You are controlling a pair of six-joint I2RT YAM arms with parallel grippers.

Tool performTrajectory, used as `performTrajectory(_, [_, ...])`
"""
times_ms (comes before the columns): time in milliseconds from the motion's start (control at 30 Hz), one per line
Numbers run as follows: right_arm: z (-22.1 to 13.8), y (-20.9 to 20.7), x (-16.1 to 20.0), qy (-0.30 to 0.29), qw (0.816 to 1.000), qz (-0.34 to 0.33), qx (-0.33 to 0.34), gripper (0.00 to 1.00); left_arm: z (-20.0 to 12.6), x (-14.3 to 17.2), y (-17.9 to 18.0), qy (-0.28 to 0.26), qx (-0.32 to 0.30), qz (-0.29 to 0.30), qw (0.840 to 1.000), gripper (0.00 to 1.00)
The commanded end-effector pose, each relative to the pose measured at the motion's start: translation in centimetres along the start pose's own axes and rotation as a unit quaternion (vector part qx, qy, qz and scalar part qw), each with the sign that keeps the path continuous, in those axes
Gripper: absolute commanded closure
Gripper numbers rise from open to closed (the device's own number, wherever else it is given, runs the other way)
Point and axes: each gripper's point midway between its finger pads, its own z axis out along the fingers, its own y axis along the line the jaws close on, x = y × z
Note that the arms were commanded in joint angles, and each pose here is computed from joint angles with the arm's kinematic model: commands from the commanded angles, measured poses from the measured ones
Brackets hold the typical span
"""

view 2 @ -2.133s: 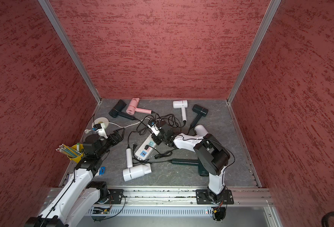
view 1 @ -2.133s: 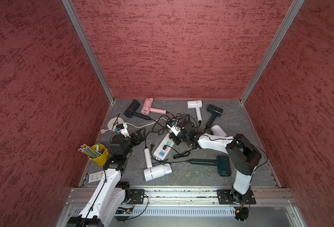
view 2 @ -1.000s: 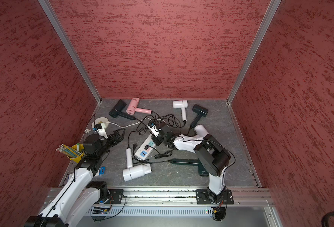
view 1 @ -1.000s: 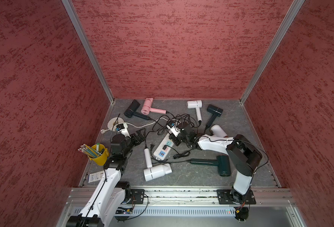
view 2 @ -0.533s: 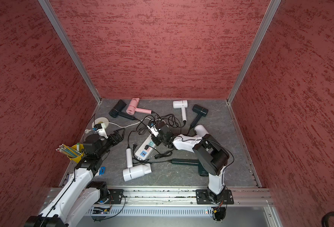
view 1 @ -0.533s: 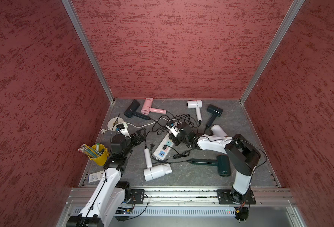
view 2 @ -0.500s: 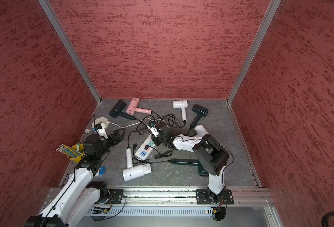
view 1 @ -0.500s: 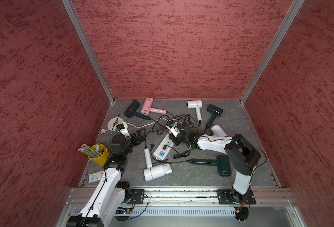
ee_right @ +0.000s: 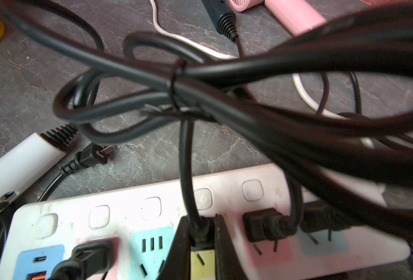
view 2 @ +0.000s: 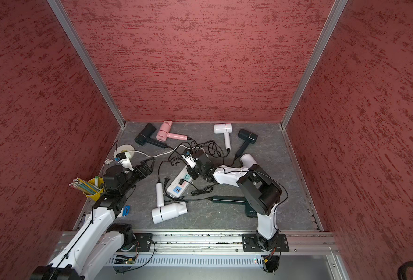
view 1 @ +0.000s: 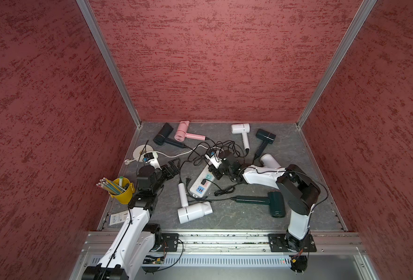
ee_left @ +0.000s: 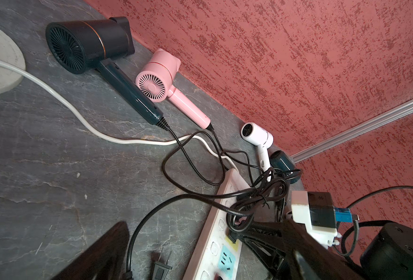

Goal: Charge the blow dryers
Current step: Insert the plug into the socket.

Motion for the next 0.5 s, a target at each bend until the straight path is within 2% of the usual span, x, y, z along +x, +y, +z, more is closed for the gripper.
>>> performTrajectory(0, [1.4, 0.2, 9.2, 0.136, 0.991, 0.017, -0.002, 1.00, 0.1, 0.2, 0.4, -0.001, -0.002, 0.002, 1.000, 0.00])
performTrajectory(167, [1.2, 0.3, 11.5, 0.154, 0.988, 0.025, -0.001, 1.00, 0.2, 0.3, 0.4, 0.001, 0.001, 0.000, 1.000, 0.00])
performTrajectory(467, [-0.4, 0.1, 12.3, 0.142, 0.989, 0.034, 0.010, 1.00, 0.2, 0.3, 0.4, 0.002, 0.000, 0.000, 1.000, 0.00])
